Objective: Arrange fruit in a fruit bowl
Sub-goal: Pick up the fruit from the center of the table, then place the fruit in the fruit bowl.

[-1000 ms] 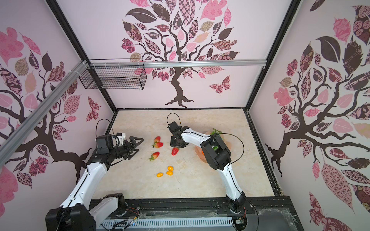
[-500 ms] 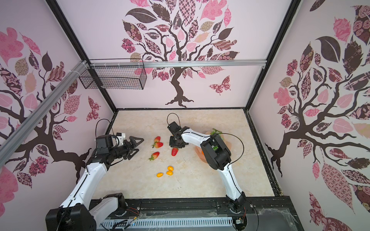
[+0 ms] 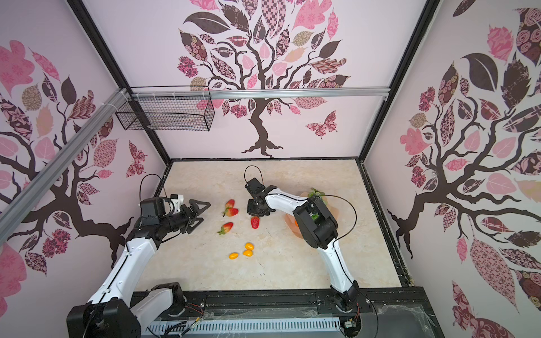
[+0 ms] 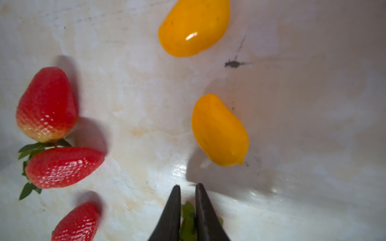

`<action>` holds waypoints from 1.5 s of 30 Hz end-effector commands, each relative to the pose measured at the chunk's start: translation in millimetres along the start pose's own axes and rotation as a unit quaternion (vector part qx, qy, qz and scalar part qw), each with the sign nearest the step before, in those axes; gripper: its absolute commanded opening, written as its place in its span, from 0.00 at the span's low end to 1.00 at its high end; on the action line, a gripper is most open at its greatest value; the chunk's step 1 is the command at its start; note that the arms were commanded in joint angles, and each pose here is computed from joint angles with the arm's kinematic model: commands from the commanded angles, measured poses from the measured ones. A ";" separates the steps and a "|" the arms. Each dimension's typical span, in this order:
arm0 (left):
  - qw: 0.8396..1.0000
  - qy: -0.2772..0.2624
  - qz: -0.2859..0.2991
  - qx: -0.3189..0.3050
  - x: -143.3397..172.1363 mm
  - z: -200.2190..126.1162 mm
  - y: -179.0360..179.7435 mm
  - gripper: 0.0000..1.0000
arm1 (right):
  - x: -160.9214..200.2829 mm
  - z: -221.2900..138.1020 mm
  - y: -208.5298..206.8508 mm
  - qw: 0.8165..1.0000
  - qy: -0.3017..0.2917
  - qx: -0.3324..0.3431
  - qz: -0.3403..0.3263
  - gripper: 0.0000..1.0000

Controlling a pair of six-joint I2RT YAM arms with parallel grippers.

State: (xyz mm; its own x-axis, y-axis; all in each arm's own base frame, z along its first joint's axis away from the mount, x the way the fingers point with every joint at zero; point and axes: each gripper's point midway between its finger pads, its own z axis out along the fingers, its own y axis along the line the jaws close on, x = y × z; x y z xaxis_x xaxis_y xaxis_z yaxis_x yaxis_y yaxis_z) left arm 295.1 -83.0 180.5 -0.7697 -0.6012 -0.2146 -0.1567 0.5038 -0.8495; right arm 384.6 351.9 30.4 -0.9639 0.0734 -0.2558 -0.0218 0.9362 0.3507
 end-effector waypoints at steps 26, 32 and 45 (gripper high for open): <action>0.997 0.026 0.065 0.045 23.6 14.4 -44.3 0.98 | -39.1 -133.9 24.2 0.984 -0.141 -0.077 -0.073 0.00; 0.992 0.043 0.097 0.062 39.3 34.1 -70.6 0.98 | -54.2 -195.0 -10.7 0.968 -0.229 -0.049 -0.089 0.00; 0.974 0.126 0.165 0.096 101.7 104.9 -134.3 0.98 | -27.4 -317.7 -70.1 0.835 -0.475 0.002 -0.279 0.00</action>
State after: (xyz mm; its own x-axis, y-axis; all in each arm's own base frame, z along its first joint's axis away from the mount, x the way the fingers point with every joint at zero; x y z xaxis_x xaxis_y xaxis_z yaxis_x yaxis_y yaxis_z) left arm 290.8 -259.0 196.0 -0.9191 -0.2355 -0.3158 0.1497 0.5328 -0.8329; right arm 332.8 181.2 261.5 -0.3867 -0.0199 -0.9220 -0.3455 0.9301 0.1248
